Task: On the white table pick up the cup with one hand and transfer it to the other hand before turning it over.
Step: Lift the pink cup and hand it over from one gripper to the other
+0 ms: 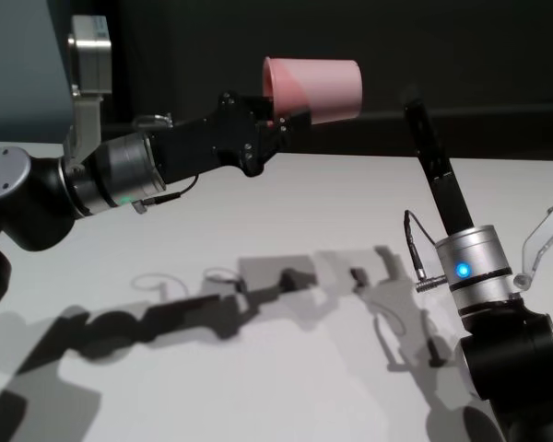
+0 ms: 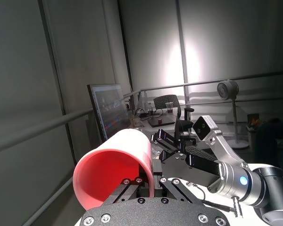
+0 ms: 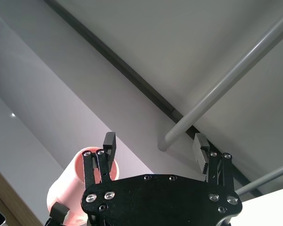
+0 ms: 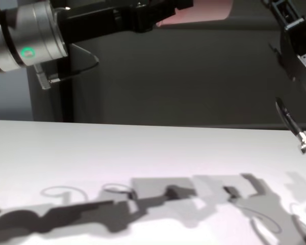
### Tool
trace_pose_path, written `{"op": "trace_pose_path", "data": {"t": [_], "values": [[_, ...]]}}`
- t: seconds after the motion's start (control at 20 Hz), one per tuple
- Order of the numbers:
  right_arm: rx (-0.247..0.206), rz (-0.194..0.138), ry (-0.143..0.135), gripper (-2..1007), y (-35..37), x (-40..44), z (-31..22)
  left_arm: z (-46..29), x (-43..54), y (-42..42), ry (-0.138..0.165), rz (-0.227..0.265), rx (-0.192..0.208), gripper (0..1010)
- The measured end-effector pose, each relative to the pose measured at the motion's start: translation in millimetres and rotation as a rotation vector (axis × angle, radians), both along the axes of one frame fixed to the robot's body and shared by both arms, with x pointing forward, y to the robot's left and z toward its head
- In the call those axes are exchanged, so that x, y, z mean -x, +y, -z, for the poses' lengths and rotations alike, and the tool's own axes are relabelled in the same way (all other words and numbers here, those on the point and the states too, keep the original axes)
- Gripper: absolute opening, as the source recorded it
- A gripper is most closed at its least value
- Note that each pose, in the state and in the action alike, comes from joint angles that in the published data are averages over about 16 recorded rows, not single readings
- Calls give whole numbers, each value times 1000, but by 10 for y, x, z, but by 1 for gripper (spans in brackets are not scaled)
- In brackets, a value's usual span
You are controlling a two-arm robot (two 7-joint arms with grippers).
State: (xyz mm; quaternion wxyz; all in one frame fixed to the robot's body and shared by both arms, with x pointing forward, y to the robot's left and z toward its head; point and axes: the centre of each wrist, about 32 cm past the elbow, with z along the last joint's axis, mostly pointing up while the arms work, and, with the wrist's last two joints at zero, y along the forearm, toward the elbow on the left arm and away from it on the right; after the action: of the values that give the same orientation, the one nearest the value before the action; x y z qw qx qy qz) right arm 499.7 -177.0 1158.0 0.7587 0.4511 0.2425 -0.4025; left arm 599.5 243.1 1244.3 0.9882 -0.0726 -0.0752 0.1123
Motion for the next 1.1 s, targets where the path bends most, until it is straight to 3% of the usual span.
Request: {"op": "trace_pose_path", "data": {"t": [0.55, 1.1], "values": [[-20, -53, -38, 1002, 152, -35, -16, 0, 0, 0, 0, 0, 0, 48], [-31, -81, -61, 1002, 221, -50, -29, 0, 0, 0, 0, 0, 0, 48]]}}
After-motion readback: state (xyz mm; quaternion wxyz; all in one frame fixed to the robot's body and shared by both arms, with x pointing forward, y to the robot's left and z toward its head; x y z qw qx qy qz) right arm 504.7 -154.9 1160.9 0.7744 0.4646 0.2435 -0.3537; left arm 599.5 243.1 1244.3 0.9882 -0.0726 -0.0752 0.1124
